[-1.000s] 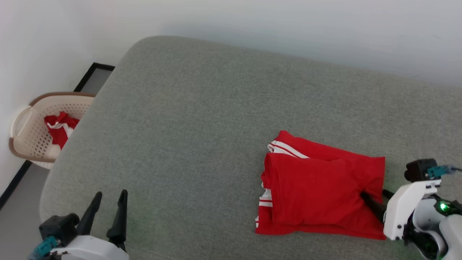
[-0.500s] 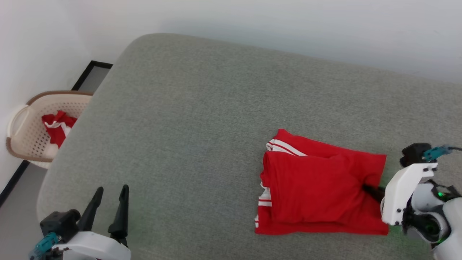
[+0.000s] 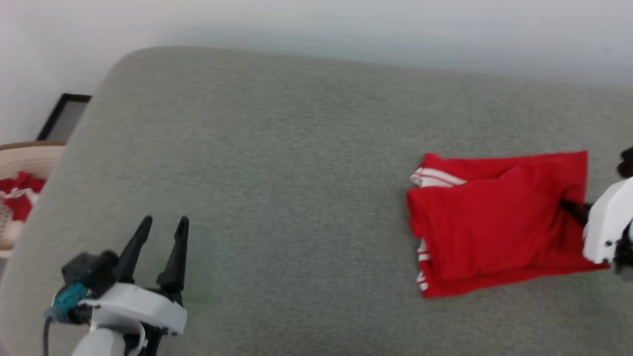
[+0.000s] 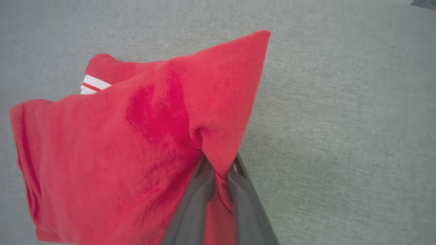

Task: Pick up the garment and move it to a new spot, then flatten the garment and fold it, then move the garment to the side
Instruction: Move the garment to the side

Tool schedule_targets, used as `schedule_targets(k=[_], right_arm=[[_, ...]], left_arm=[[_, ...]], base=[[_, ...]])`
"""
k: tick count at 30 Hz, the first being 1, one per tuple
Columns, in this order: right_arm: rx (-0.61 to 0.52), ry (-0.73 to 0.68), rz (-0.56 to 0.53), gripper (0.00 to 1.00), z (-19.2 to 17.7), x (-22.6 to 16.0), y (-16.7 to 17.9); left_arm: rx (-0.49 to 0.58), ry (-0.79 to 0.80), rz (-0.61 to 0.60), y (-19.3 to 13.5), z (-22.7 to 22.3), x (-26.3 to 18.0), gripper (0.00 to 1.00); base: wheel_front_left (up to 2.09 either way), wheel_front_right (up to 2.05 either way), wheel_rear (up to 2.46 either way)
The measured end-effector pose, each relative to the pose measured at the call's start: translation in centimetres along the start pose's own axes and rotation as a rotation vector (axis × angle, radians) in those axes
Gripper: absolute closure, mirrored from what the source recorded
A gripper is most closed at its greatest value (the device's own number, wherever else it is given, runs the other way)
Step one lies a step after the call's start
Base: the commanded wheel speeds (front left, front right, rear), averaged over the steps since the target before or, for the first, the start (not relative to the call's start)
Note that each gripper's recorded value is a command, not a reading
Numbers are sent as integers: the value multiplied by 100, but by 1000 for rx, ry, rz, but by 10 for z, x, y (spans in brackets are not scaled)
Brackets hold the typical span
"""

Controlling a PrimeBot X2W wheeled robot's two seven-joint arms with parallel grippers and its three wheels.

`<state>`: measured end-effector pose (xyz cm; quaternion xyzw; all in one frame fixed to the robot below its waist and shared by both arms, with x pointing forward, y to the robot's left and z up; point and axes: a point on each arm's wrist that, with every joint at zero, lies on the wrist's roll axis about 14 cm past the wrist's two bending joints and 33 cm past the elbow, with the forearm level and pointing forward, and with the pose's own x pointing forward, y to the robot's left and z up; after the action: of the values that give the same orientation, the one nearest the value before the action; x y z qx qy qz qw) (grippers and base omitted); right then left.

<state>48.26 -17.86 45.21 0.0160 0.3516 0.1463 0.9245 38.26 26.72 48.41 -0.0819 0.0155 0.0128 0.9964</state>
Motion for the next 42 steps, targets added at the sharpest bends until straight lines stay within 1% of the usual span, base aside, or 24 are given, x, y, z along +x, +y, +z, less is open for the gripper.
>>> schedule_targets(k=[8, 13, 18, 22, 26, 33, 39, 42], right_arm=[[-18, -50, -174, 100, 15, -31, -69], [-26, -62, -282, 100, 15, -51, -112], [-44, -63, -376, 100, 13, -70, -147], [-74, -56, -457, 100, 13, -84, -176], [-131, -58, -539, 100, 16, -97, -203], [-229, -22, -645, 100, 11, -107, -239], [-284, 26, -684, 100, 1, -102, -257], [-308, 46, -704, 100, -4, -97, -265]], left_arm=[[16, 0, -168, -53, -3, 50, 0], [29, 10, -270, -85, -8, 80, 0], [24, 30, -357, -114, -20, 102, 0], [23, 51, -415, -135, -33, 117, 0], [15, 75, -465, -152, -47, 128, 0], [0, 107, -532, -176, -69, 143, 0], [-12, 128, -569, -189, -84, 152, 0], [-16, 134, -575, -190, -89, 155, 0]], base=[[0, 0, 0], [0, 0, 0], [0, 0, 0], [0, 0, 0], [0, 0, 0], [0, 0, 0], [0, 0, 0], [0, 0, 0]])
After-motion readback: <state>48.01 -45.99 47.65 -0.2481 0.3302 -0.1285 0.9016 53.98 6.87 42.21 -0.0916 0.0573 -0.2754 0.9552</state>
